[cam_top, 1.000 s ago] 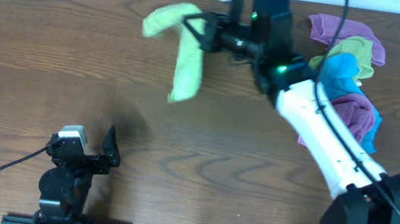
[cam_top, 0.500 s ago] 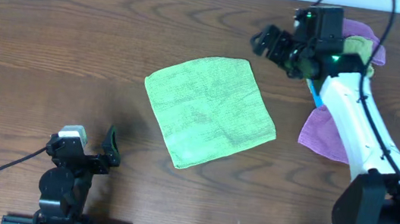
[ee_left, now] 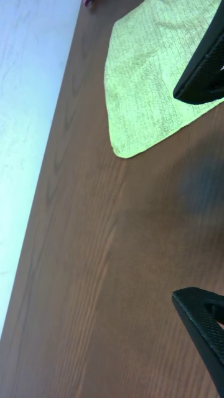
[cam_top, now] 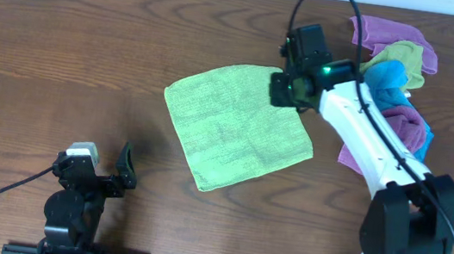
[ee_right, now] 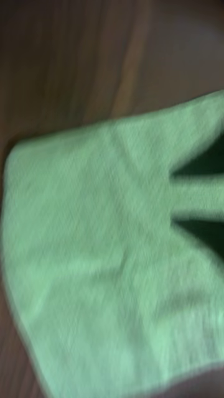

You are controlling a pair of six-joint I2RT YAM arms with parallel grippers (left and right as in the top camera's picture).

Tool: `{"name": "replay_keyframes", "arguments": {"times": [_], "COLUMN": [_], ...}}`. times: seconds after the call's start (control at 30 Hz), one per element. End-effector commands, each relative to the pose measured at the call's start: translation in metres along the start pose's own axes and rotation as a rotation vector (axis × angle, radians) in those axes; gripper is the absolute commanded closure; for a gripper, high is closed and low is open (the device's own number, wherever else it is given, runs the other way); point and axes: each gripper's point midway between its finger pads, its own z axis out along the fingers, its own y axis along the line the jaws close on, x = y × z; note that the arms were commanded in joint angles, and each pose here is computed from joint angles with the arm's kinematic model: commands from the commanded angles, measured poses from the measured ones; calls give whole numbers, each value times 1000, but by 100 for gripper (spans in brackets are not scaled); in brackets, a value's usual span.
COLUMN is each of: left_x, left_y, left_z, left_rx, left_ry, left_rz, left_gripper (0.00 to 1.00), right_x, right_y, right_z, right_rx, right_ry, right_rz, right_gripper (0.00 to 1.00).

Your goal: Fold the cloth

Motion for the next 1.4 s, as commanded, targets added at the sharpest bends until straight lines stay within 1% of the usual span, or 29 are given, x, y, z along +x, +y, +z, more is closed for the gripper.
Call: {"name": "replay_keyframes", "arguments": {"times": [0.0,0.1,0.37,0.5,0.53,0.57,0.6,0.63,0.67,0.7,0.73,0.8,0.9,0.97,1.03,1.1,1.13,1.2,1.37], "left_x": [11,11,11,11,11,11,11,11,11,11,11,10,8,7,11,3,0,0,-10], "left_y": [6,6,6,6,6,6,6,6,6,6,6,6,3,-11,-30,-36,-41,-55,-67], "left_z": [3,3,3,3,3,3,3,3,3,3,3,3,4,3,1,0,-2,-6,-10], "left_rx": [-26,-26,-26,-26,-26,-26,-26,-26,-26,-26,-26,-26,-10,70,177,213,242,324,392], "left_ry": [23,23,23,23,23,23,23,23,23,23,23,20,12,19,55,30,25,52,67], "left_rz": [4,4,4,4,4,4,4,4,4,4,4,4,-30,-113,-189,-191,-216,-305,-495], "left_gripper": [5,5,5,5,5,5,5,5,5,5,5,5,5,5,5,5,5,5,5], "right_x": [4,17,35,37,38,39,41,42,44,47,49,57,73,87,100,114,122,135,153], "right_y": [-36,-46,-47,-38,-36,-33,-33,-33,-32,-32,-32,-32,-34,-35,-37,-39,-40,-42,-45], "right_z": [-3,-4,-5,-14,-19,-26,-35,-46,-56,-68,-81,-105,-140,-163,-182,-197,-206,-218,-233], "right_rx": [93,110,121,30,8,-8,-9,-12,-15,-19,-21,-26,-29,-32,-35,-36,-37,-38,-39], "right_ry": [26,86,153,162,161,157,152,142,133,122,108,84,56,39,23,15,11,5,-5], "right_rz": [37,26,-6,-1,-9,-20,-28,-37,-41,-50,-52,-57,-74,-79,-80,-96,-116,-133,-133], "right_gripper": [99,99,98,99,97,85,64,48,34,26,19,10,7,5,1,1,1,1,1]}}
